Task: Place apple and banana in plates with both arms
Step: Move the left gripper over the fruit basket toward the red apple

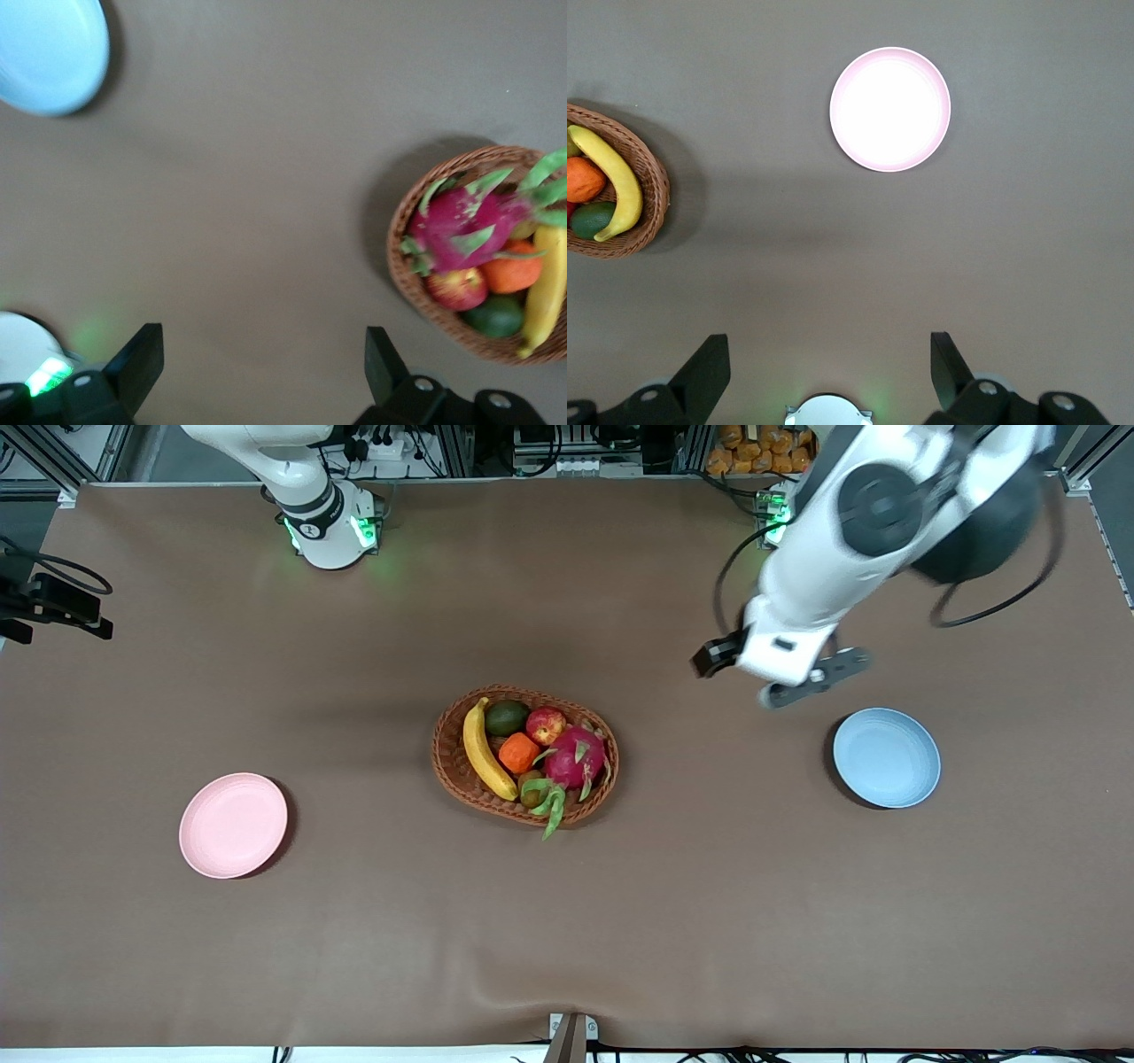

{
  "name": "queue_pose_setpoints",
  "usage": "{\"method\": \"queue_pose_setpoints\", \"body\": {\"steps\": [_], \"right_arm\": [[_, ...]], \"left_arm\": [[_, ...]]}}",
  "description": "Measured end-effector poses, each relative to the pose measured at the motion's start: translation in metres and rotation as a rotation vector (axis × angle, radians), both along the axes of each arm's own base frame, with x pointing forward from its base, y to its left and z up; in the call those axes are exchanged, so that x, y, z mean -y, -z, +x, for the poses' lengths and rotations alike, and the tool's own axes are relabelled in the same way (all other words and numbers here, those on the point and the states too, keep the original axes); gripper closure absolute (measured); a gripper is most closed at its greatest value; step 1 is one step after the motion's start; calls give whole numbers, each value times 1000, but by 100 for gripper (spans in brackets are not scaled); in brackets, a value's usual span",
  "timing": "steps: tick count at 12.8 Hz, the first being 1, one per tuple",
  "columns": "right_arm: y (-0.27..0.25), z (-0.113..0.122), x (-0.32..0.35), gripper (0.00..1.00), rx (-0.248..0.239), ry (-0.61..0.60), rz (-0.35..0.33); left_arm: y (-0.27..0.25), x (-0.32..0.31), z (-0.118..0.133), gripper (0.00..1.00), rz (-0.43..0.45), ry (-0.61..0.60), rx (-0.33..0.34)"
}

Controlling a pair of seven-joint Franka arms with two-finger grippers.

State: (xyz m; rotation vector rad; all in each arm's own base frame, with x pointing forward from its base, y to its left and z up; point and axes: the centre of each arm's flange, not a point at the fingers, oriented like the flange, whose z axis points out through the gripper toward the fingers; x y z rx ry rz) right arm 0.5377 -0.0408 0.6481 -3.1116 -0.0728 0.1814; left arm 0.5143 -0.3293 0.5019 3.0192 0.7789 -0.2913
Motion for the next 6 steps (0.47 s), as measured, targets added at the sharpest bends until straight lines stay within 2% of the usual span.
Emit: {"method": "queue_pose_setpoints", "body": {"steps": [2, 6], "right_arm": [[0, 0, 0, 0, -1, 1, 0], [1, 0, 0, 0, -3, 0, 0]], "left_arm": [[35, 43, -7, 0, 0, -88, -14], [112, 125, -31, 0, 32, -207, 29]]}}
